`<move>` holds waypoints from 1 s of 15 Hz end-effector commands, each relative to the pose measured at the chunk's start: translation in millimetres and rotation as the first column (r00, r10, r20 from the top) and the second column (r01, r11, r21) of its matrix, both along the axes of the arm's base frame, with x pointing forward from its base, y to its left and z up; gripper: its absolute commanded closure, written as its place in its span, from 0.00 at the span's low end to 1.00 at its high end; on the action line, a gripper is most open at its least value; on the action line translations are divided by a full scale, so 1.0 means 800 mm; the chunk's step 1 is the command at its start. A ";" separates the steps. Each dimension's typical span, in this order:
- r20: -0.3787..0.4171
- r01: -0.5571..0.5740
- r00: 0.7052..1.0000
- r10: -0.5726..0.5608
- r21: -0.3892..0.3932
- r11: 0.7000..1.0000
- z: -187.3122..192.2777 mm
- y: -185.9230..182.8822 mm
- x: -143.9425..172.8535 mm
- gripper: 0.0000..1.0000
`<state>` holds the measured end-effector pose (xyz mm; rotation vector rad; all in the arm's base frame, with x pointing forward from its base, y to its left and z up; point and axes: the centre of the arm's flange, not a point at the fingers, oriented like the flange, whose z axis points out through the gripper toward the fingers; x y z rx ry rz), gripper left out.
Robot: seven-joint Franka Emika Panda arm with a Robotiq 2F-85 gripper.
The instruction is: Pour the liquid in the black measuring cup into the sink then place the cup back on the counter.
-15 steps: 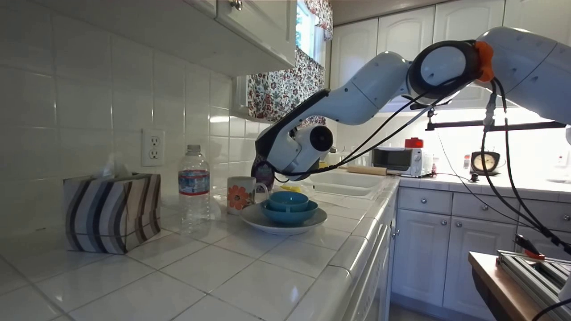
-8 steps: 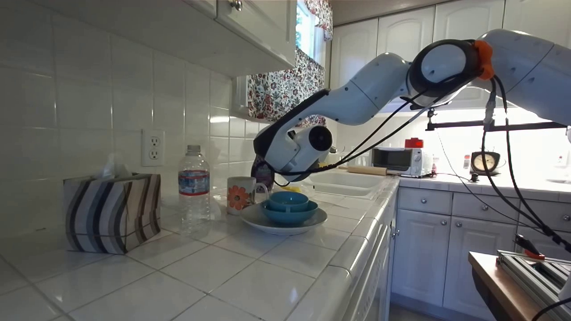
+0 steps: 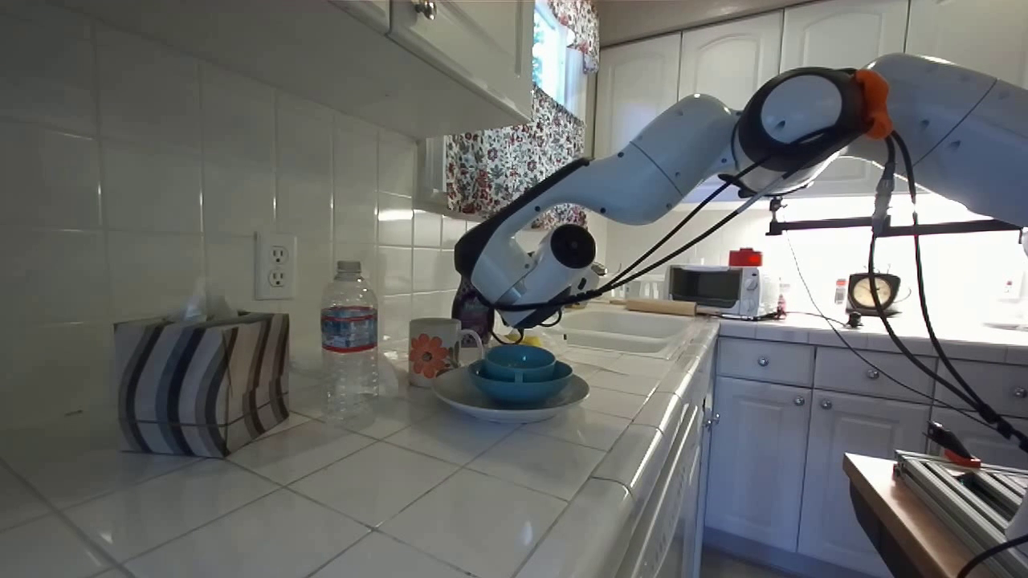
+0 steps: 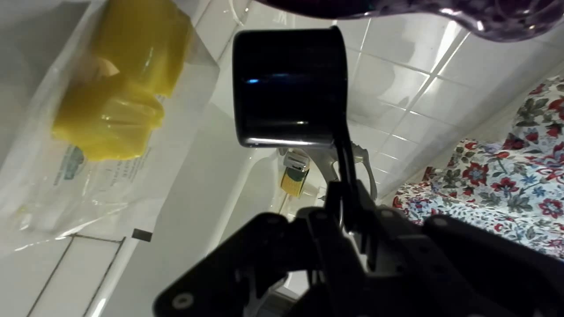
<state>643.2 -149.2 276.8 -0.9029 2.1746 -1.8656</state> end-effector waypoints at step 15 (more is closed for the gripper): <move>-0.006 0.217 0.976 -0.217 -0.010 0.976 0.003 0.014 -0.026 0.32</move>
